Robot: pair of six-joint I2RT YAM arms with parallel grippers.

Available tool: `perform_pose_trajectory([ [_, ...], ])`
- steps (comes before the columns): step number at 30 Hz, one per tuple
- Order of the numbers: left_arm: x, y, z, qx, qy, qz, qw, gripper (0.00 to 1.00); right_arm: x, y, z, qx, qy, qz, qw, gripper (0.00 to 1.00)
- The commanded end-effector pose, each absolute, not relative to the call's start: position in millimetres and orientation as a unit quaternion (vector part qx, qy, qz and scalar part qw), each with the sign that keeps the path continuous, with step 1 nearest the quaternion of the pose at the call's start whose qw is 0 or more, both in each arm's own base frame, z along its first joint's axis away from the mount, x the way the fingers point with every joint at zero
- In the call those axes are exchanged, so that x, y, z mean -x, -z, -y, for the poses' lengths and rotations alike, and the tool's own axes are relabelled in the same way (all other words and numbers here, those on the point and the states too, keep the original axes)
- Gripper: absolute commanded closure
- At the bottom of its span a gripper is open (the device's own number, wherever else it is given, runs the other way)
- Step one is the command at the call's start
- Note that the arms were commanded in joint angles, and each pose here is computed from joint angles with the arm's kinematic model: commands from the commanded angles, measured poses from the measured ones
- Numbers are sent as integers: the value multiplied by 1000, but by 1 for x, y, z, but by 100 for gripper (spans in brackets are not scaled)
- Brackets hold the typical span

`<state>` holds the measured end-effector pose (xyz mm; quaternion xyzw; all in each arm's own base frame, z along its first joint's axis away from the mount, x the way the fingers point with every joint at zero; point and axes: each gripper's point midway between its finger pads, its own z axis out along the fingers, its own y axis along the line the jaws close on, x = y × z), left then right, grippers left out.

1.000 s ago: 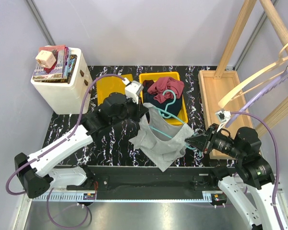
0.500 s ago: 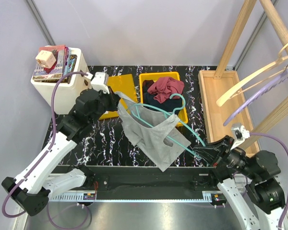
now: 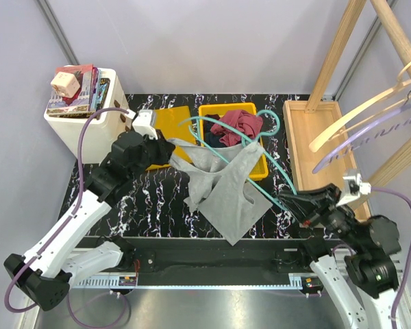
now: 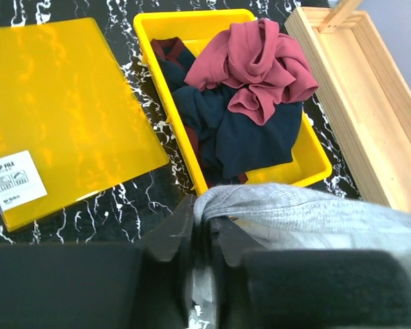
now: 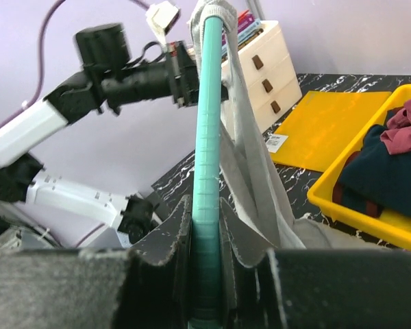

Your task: Remove the tank top from the hanger

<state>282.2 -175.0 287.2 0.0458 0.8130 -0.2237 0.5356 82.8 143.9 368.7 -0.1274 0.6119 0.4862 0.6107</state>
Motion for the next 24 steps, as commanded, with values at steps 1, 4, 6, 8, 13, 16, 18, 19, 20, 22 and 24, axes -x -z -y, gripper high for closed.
perform_pose_trajectory([
  [1,-275,-318,179,-52,263,-782,562,72,-129,-399,-156,104,-504,-577,634,100],
  [4,-262,-330,180,-65,286,-768,570,31,-144,-404,-169,121,-520,-564,630,100],
  [6,-245,-342,185,-82,321,-751,571,11,-149,-403,-176,133,-532,-559,622,100],
  [8,-217,-368,204,-123,406,-705,568,5,-158,-399,-183,140,-539,-562,612,100],
  [13,-187,-406,231,-137,540,-633,538,1,-168,-385,-194,157,-554,-565,591,100],
  [16,-200,-414,237,-108,558,-625,535,1,-165,-379,-200,174,-568,-558,579,100],
  [18,-212,-412,242,-68,575,-628,519,1,-161,-378,-202,185,-573,-548,580,100],
  [19,-215,-422,241,-45,594,-613,520,1,-162,-372,-202,187,-572,-550,579,100],
  [20,-220,-422,243,-32,601,-608,518,1,-161,-369,-203,190,-573,-550,576,100],
  [22,-225,-430,243,-1,625,-587,514,1,-160,-364,-203,196,-572,-549,577,100],
  [24,-231,-430,243,19,635,-580,510,1,-157,-358,-204,202,-573,-548,575,100],
])
